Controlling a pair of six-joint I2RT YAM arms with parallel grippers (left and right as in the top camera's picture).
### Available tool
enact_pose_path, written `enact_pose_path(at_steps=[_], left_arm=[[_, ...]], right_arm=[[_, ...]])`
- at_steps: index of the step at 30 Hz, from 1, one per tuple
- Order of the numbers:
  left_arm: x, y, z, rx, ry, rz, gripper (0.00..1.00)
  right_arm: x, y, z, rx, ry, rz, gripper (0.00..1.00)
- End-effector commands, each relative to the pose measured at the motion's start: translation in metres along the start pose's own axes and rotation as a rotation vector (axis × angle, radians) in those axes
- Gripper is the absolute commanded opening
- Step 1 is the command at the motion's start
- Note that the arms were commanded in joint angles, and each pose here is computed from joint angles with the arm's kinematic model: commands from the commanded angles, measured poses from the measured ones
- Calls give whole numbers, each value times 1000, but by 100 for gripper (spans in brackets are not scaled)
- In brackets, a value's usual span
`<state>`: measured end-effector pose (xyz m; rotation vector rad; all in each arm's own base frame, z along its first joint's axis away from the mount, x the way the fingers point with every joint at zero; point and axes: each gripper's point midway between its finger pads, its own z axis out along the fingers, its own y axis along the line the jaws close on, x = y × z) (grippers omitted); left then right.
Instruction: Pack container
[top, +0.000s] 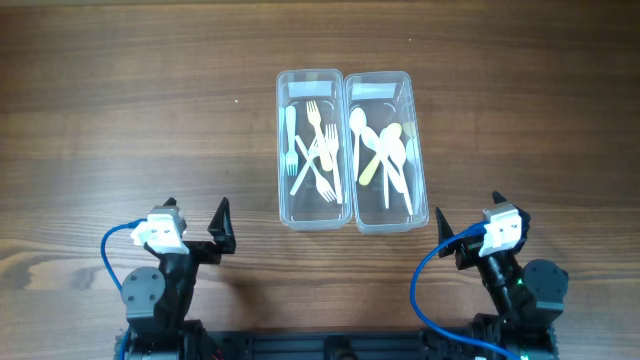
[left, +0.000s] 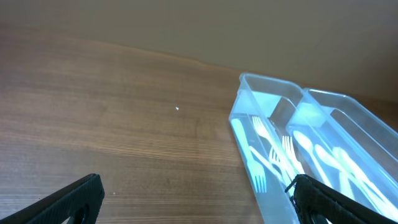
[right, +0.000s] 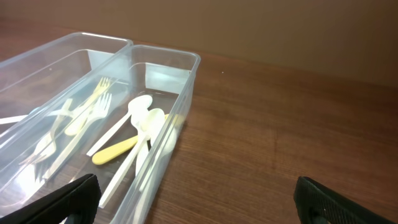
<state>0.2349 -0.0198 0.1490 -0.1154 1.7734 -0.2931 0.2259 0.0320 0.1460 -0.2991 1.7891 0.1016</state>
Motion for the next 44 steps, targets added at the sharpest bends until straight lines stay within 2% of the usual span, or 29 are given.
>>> enact_pose_path(at_steps=[1, 4, 44], left_arm=[[-2, 7, 0, -37, -22, 0, 100], [-2, 13, 0, -71, -26, -1, 100], [-2, 13, 0, -70, -24, -2, 100]], right_arm=[[-2, -1, -1, 6, -13, -4, 100], [-2, -1, -1, 6, -13, -4, 100], [-2, -1, -1, 6, -13, -3, 100]])
